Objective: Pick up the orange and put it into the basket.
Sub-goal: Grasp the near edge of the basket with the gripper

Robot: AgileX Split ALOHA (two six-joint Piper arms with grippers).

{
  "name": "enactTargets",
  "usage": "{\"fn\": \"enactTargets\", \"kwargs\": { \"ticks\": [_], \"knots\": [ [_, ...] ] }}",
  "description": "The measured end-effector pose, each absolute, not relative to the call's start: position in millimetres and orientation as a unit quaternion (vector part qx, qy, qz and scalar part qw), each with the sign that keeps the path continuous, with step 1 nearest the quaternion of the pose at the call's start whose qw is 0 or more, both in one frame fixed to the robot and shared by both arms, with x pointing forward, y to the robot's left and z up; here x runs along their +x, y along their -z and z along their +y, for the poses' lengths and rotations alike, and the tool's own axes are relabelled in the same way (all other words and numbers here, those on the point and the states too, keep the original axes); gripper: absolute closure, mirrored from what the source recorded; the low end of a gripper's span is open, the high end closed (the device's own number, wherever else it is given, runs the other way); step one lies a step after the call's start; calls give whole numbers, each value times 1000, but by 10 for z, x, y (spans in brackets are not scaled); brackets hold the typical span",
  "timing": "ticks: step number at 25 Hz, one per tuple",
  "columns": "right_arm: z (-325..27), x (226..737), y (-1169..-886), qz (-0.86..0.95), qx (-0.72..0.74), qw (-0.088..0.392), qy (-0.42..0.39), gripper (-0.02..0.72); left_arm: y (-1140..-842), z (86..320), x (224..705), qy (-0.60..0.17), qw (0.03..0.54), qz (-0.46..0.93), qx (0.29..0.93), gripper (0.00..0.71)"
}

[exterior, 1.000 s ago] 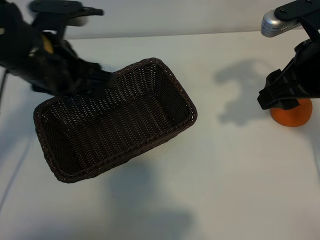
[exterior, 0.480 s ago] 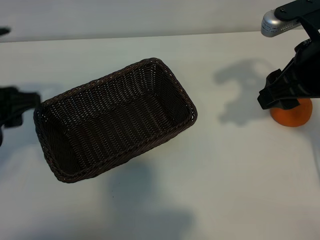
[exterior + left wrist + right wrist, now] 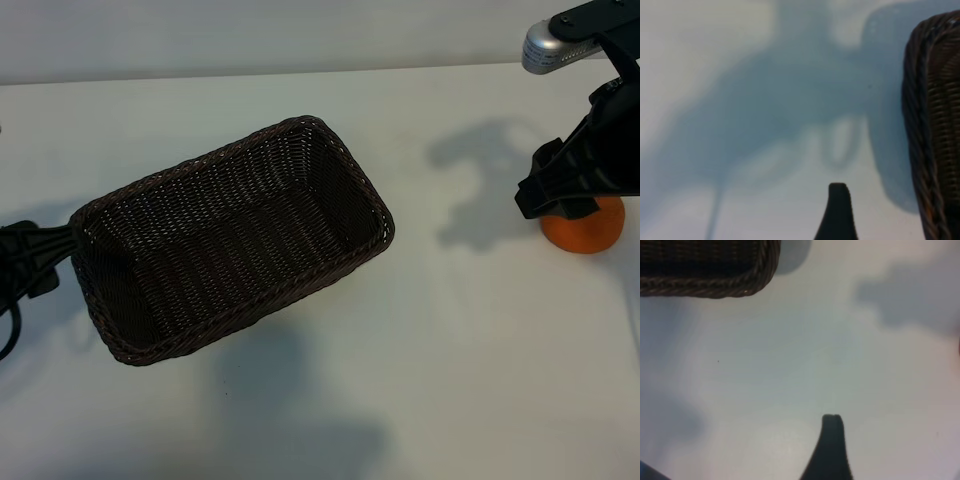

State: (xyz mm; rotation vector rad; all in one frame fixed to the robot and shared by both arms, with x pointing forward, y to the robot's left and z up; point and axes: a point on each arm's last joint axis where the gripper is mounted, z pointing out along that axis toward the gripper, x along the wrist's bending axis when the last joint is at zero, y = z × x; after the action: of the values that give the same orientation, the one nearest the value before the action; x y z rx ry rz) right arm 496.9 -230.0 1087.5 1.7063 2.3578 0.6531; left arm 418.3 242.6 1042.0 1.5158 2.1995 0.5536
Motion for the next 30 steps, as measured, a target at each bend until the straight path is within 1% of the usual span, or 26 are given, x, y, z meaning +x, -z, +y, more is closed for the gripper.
{"fn": "enactTargets", "kwargs": {
  "ticks": [7,13,17,24,30],
  "knots": [
    [-2300,4969,-10875,788,570,79,-218,110,-10293,2485,4354,-188,196,808,524,118],
    [-2300,4969,-10875,788,570,79,-218,110,-10150,2541,4438,-162,221,815,510,118],
    [-2298,4968,-10875,788,571,78,-219,110,-10061,2560,4463,-156,221,817,510,118],
    [-2296,4967,-10876,787,571,77,-219,110,-9876,2485,4623,-141,222,815,517,118],
    [-2294,4967,-10876,787,571,76,-220,110,-9706,2440,4705,-124,208,820,518,118]
  ]
}}
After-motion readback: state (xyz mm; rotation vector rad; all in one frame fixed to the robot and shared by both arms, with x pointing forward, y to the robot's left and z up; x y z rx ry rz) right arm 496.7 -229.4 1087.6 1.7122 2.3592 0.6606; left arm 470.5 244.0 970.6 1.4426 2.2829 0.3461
